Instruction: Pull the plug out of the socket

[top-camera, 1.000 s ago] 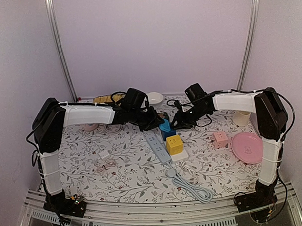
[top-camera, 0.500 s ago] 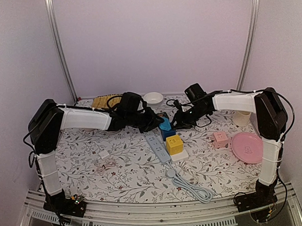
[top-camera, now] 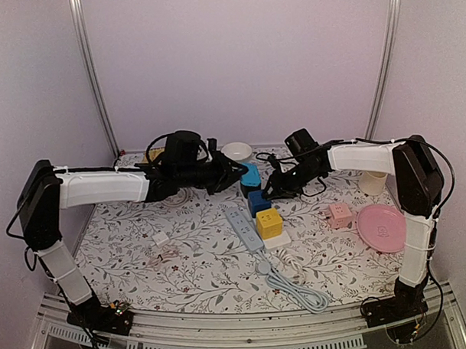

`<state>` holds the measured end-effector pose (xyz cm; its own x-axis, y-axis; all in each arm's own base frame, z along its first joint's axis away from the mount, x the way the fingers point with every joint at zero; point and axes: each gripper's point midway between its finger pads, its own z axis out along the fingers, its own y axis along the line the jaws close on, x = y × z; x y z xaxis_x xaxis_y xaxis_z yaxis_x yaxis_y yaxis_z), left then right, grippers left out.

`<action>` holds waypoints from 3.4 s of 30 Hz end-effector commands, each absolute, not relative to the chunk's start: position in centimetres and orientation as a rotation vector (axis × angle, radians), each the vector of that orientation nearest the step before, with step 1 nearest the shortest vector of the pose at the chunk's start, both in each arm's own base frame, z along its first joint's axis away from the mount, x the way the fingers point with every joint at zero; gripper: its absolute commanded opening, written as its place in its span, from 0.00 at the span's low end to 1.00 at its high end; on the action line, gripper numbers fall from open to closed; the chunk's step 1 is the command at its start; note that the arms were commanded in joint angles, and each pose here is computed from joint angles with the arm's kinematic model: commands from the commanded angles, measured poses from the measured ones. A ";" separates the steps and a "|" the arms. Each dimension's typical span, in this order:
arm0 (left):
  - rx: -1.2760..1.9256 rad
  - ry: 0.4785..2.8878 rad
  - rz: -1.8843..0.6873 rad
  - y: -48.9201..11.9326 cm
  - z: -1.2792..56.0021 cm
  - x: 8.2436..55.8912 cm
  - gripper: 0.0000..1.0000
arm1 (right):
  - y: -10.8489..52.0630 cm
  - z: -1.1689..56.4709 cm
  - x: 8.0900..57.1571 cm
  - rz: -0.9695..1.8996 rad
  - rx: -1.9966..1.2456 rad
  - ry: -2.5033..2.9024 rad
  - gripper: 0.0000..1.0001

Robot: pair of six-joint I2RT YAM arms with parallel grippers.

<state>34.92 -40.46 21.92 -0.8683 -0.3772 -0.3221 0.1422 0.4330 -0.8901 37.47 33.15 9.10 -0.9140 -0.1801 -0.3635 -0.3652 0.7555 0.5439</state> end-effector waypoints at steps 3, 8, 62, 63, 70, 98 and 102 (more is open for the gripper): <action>-0.317 2.450 -0.977 -34.0 15.6 33.3 0.00 | 32.4 9.9 37.8 0.821 -0.432 2.659 0.34; -0.395 2.621 -0.617 -28.9 11.0 31.2 0.00 | 32.2 12.2 38.3 0.796 -0.440 2.608 0.37; -0.025 2.599 -0.980 -36.5 14.6 37.0 0.69 | 32.6 12.7 30.1 0.431 -0.442 2.662 0.91; -0.004 2.603 -1.012 -37.1 14.4 37.0 0.70 | 32.7 12.3 29.9 0.410 -0.447 2.668 0.91; 0.144 2.618 -1.123 -40.4 11.6 37.5 0.75 | 33.1 10.1 29.5 0.314 -0.411 2.718 0.91; 0.208 2.899 -0.859 -38.3 2.1 33.9 0.77 | 34.7 12.5 30.5 0.205 -0.438 2.662 0.33; 0.228 2.909 -0.840 -37.9 1.9 33.3 0.77 | 35.1 13.5 31.3 0.202 -0.418 2.631 0.32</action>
<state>37.19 -40.86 7.08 -0.9629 0.0439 -0.2662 0.2126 0.7308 -0.6487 28.72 33.14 9.07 -0.8896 -0.3176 -0.3281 -0.3491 0.9362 0.0401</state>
